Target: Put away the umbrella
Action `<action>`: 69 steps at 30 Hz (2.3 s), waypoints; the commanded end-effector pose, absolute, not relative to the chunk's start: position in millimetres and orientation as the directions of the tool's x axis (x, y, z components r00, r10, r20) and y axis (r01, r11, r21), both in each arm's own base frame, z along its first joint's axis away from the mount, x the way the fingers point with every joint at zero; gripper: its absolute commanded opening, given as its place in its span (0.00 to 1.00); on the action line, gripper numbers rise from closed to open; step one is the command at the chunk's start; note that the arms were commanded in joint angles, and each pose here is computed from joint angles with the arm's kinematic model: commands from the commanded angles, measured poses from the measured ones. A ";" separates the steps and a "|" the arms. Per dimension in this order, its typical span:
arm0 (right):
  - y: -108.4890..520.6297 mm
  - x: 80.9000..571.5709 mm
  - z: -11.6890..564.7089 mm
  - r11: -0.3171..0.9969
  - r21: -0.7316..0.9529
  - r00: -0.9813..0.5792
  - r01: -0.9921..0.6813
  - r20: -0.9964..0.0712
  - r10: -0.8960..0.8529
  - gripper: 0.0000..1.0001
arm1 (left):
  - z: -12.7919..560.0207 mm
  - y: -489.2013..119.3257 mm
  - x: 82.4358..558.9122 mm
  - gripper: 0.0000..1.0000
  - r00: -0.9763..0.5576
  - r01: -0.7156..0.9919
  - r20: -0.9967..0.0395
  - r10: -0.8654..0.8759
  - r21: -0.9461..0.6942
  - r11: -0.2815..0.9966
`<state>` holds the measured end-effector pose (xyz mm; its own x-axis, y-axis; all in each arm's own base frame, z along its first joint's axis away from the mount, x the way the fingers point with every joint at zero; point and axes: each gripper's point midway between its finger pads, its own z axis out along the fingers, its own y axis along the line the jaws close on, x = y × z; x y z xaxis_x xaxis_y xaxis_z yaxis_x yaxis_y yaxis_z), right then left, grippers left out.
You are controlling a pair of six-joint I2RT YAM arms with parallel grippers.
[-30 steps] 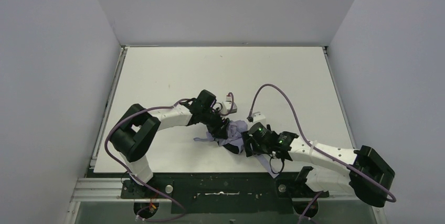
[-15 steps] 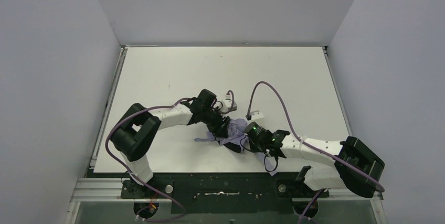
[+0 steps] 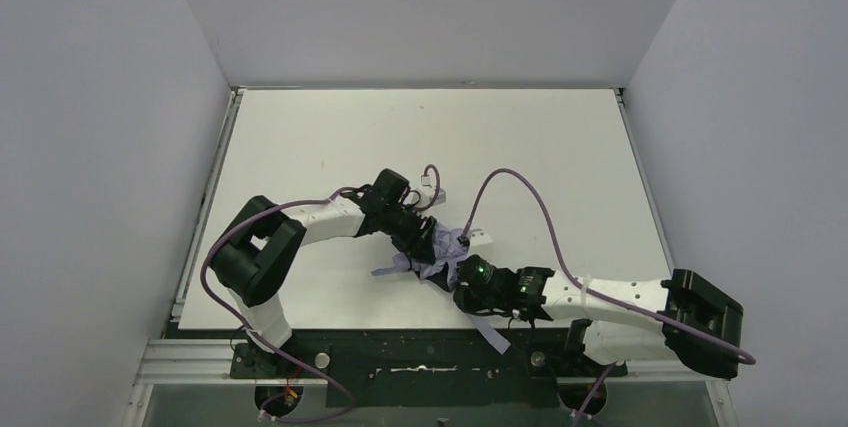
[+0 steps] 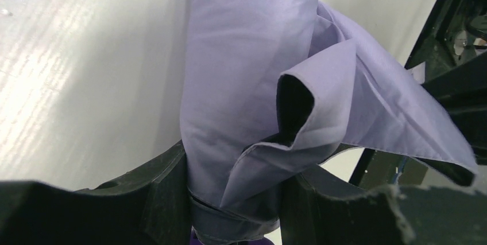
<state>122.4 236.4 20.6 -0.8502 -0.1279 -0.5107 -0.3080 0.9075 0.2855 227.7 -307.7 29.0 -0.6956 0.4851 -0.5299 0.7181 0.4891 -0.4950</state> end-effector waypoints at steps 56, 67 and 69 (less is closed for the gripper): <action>166.8 120.8 109.6 0.938 0.216 -0.735 -0.270 -0.676 -0.056 0.48 | 39.2 -295.9 275.8 0.00 -0.281 0.897 -0.711 0.644 0.043 0.439; 111.2 243.2 177.1 0.996 0.030 -0.546 -0.082 -0.838 -0.019 0.62 | 33.9 -303.2 269.3 0.00 -0.101 0.900 -0.691 0.716 0.243 0.362; 119.9 266.9 186.5 0.986 0.040 -0.499 -0.161 -0.865 -0.047 0.65 | 31.2 -301.8 265.5 0.00 -0.059 0.896 -0.677 0.733 0.288 0.338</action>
